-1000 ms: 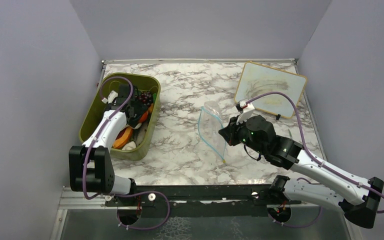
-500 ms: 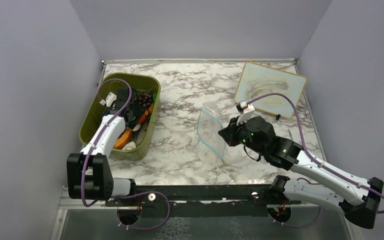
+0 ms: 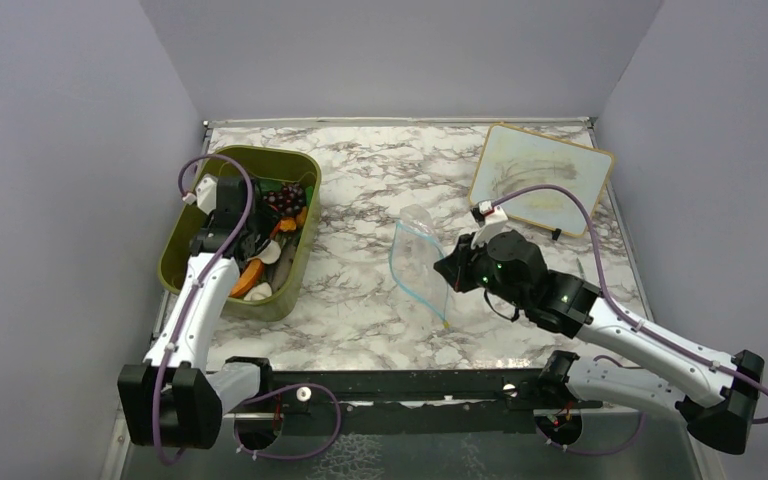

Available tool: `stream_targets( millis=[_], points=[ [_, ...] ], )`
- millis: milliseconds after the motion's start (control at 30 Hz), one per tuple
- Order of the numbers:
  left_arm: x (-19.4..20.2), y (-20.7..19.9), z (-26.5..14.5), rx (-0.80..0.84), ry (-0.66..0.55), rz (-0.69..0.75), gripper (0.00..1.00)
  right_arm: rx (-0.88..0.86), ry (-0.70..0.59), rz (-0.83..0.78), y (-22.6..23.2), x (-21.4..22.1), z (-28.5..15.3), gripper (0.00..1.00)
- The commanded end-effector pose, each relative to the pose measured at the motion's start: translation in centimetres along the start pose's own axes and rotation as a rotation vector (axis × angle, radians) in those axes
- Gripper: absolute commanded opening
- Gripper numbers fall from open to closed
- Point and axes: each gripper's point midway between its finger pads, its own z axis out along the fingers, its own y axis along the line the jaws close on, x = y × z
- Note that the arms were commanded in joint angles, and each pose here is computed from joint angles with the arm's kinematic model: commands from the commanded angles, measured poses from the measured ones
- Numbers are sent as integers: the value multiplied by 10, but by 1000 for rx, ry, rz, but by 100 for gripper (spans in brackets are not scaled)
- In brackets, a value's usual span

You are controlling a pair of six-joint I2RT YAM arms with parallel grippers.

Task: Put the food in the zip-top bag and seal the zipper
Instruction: Pick up the fake fruit from the bin.

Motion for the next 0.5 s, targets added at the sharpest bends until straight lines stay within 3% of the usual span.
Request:
stream_targets(
  millis=[0,167,467],
  points=[
    [-24,-2,-22,44,-102,84,32,14,-38,28,6,-21,-6,1],
    [-38,-18,-48,138,-147,161,32,94,-51,34,-4,-31,-8,1],
    [-13,-60,-86,442,-19,398,33,169,7,88,-4,-29,7,1]
  ],
)
